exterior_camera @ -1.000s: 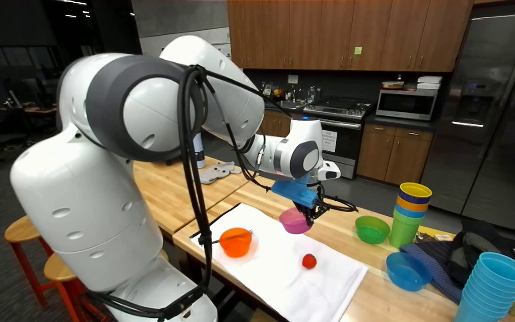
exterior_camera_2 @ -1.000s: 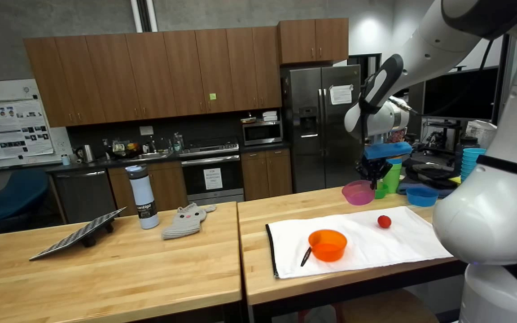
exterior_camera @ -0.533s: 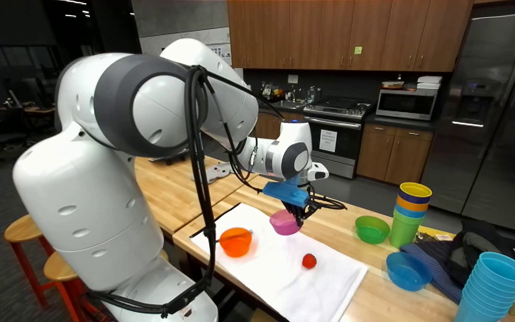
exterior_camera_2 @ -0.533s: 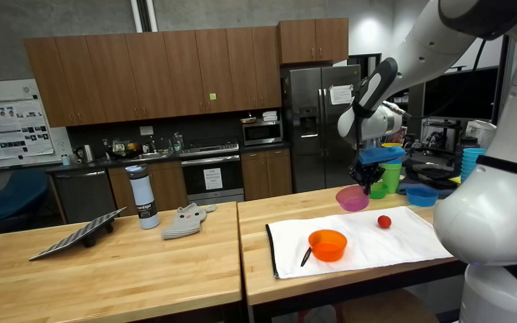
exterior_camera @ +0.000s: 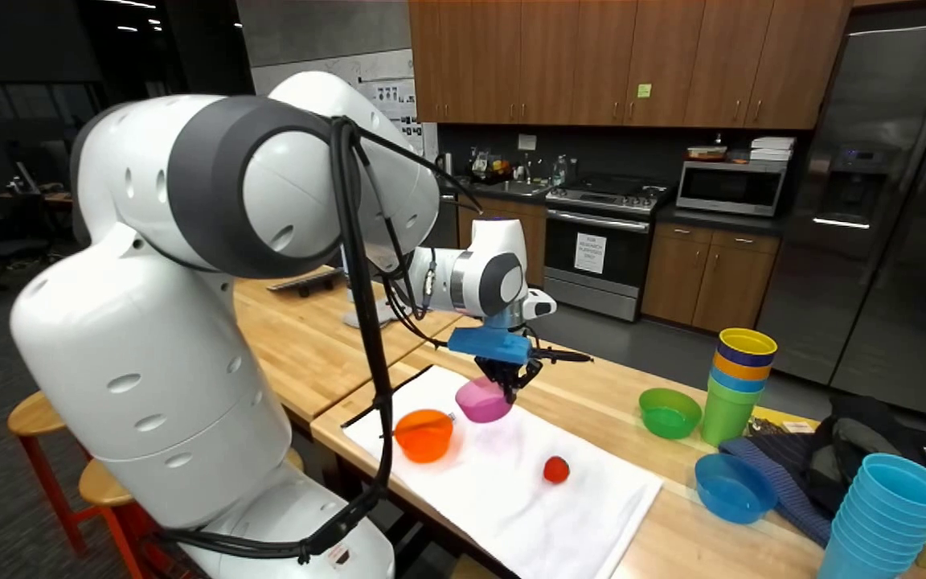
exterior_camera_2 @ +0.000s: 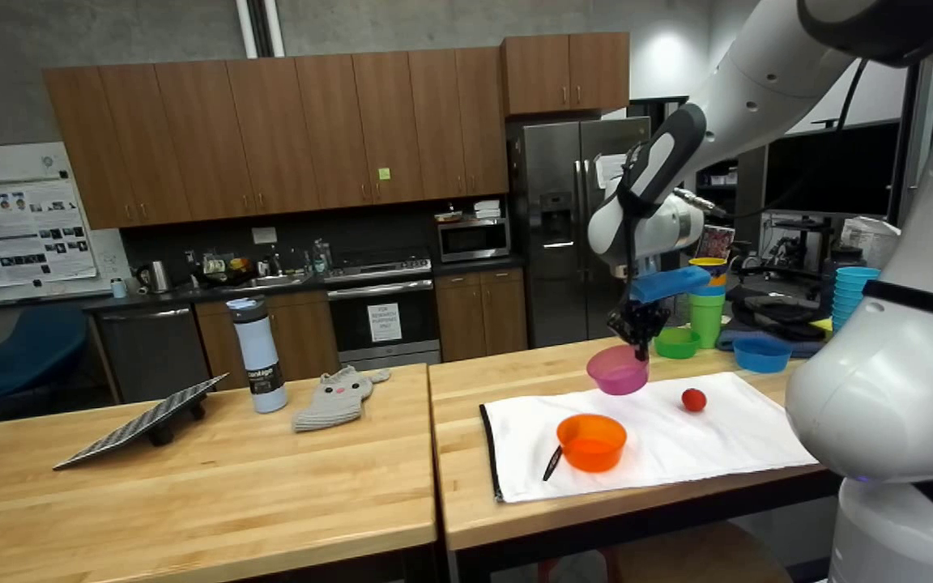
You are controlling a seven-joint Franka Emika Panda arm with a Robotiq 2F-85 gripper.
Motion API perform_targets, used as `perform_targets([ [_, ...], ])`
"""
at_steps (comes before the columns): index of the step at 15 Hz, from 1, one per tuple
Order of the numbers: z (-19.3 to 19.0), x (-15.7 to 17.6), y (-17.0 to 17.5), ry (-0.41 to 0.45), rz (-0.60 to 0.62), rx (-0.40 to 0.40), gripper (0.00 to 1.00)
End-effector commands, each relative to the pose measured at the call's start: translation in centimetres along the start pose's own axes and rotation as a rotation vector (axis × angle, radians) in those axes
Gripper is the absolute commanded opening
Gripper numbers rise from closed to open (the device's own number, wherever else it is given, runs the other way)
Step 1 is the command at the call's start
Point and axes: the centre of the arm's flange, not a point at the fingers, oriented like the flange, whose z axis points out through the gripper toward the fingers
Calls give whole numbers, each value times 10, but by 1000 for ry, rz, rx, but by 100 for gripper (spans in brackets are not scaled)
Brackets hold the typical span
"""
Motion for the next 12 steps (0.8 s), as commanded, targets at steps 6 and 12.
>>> perform_targets([
  [6, -36, -44, -21, 88, -142, 37, 1],
  [12, -15, -53, -57, 114, -120, 196, 1],
])
